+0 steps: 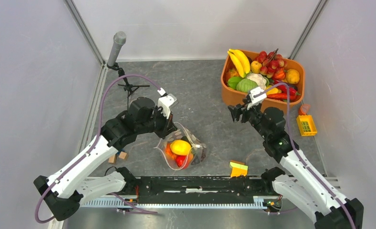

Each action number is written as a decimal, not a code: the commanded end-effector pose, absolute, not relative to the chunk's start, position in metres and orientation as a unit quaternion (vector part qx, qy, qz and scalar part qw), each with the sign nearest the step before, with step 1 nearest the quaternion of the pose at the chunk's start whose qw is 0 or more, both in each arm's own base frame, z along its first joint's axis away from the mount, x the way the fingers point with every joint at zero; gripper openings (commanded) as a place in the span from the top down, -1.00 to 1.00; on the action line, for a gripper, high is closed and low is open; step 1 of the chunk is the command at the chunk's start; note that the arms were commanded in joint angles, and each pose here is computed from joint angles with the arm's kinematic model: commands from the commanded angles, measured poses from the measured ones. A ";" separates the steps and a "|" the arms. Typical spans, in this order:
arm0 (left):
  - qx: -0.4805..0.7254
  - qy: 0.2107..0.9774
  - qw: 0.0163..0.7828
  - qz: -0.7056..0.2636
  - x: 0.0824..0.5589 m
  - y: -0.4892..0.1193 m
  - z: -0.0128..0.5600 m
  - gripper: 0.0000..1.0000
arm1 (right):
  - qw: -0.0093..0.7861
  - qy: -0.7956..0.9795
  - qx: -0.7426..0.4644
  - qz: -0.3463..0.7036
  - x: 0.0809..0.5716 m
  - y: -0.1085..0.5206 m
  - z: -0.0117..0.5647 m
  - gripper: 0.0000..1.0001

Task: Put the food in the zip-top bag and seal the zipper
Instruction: Adjust the zipper food storage bag at the center of the board.

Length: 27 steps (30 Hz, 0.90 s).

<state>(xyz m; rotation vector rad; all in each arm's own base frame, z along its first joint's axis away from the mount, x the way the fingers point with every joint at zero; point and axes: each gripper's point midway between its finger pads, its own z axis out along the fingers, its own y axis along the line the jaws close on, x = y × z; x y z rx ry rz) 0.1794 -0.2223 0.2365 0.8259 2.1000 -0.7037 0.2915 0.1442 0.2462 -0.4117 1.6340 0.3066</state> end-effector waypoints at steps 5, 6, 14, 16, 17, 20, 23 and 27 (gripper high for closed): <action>0.306 0.810 0.427 -0.262 0.201 -0.226 0.250 0.95 | 0.667 0.542 -0.375 0.347 0.199 0.209 0.247 -0.48; 0.306 0.809 0.429 -0.261 0.202 -0.226 0.249 0.95 | 0.669 0.532 -0.379 0.355 0.194 0.210 0.246 -0.49; 0.305 0.814 0.416 -0.264 0.198 -0.226 0.237 0.95 | 0.712 0.363 -0.414 0.436 0.118 0.212 0.220 -0.62; 0.309 0.815 0.408 -0.271 0.193 -0.226 0.234 0.95 | 0.680 0.383 -0.432 0.452 0.123 0.227 0.216 -0.59; 0.310 0.814 0.406 -0.276 0.191 -0.227 0.234 0.95 | 0.680 0.373 -0.447 0.446 0.124 0.235 0.219 -0.55; 0.306 0.809 0.416 -0.282 0.190 -0.226 0.236 0.95 | 0.691 0.336 -0.462 0.443 0.113 0.242 0.226 -0.59; 0.305 0.806 0.413 -0.295 0.185 -0.227 0.235 0.95 | 0.672 0.341 -0.486 0.443 0.112 0.258 0.222 -0.59; 0.306 0.806 0.411 -0.294 0.183 -0.226 0.232 0.95 | 0.658 0.366 -0.500 0.428 0.121 0.279 0.213 -0.53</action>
